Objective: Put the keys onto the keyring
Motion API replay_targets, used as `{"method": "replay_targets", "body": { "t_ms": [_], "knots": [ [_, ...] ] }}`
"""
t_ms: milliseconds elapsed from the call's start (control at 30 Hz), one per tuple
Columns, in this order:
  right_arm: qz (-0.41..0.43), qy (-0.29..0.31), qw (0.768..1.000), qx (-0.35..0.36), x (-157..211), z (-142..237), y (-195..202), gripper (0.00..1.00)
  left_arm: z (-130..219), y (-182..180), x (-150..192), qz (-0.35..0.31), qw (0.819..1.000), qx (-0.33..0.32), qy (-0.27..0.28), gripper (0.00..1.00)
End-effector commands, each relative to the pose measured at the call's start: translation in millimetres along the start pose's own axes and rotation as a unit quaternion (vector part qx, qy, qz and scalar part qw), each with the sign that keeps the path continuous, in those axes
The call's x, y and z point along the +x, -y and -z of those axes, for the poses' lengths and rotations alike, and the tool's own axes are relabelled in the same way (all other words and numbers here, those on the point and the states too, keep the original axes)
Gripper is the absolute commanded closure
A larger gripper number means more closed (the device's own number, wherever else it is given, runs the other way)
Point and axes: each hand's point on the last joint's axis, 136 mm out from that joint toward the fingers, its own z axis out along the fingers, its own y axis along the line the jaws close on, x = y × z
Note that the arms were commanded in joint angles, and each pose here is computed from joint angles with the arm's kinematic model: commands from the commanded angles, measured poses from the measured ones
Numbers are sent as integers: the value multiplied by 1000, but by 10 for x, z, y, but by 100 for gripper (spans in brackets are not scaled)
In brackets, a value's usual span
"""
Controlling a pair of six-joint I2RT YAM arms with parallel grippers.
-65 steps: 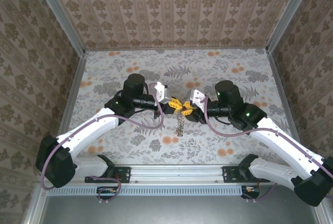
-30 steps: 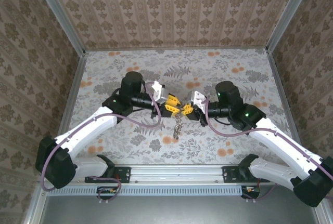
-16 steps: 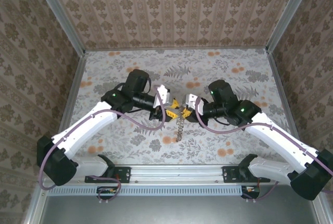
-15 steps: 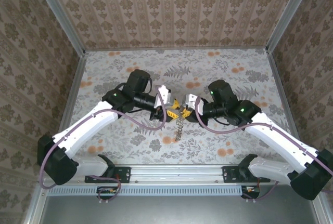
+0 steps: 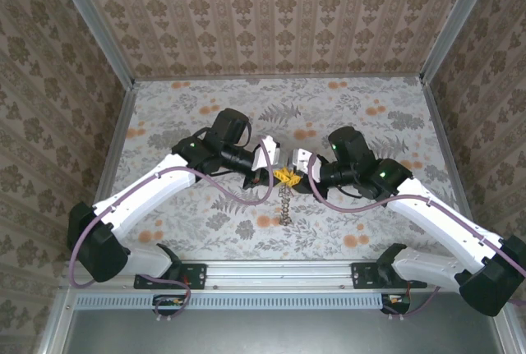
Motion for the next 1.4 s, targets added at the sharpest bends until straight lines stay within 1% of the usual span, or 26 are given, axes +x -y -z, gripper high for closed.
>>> {"method": "replay_targets", "body": {
  "t_ms": [0, 67, 133, 200, 333, 533, 733, 867, 1033, 1100, 1200, 1233, 1300, 1333, 1367],
  "knots": [
    [18, 40, 999, 12, -207, 84, 3, 100, 23, 96, -57, -25, 1000, 19, -1, 100],
    [19, 42, 999, 20, -189, 107, 11, 91, 62, 107, -78, -36, 999, 13, 7, 100],
    [16, 44, 999, 25, -161, 144, 3, 79, 115, 87, -129, -40, 999, 2, 31, 100],
    [14, 44, 999, 27, -125, 168, -17, 73, 182, 70, -210, -41, 997, -4, 62, 100],
    [13, 57, 998, 33, -117, 230, -59, 71, 245, 35, -291, -35, 994, -9, 104, 100],
    [6, 82, 996, 39, -226, 239, -23, 68, 265, 66, -329, -42, 991, -2, 123, 100],
    [2, 79, 996, 52, -266, 177, 99, 72, 269, 96, -371, -48, 988, 4, 148, 100],
    [3, 82, 995, 60, -274, 169, 138, 72, 274, 91, -395, -51, 985, 0, 165, 100],
    [0, 105, 994, 42, -349, 154, 94, 76, 262, 103, -415, -58, 983, -2, 177, 100],
    [1, 116, 993, 35, -378, 154, 67, 82, 247, 104, -399, -55, 983, 0, 176, 100],
    [2, 118, 993, 31, -380, 150, 55, 98, 246, 106, -402, -56, 982, -2, 179, 100],
    [4, 117, 993, 32, -373, 152, 53, 100, 248, 110, -397, -54, 983, -1, 178, 100],
    [6, 106, 994, 36, -344, 160, 58, 100, 251, 100, -346, -41, 987, -4, 158, 100],
    [9, 97, 995, 36, -324, 167, 54, 100, 258, 98, -288, -37, 990, -6, 139, 98],
    [11, 87, 995, 37, -298, 171, 55, 100, 273, 111, -238, -33, 992, -7, 123, 93]
  ]
}}
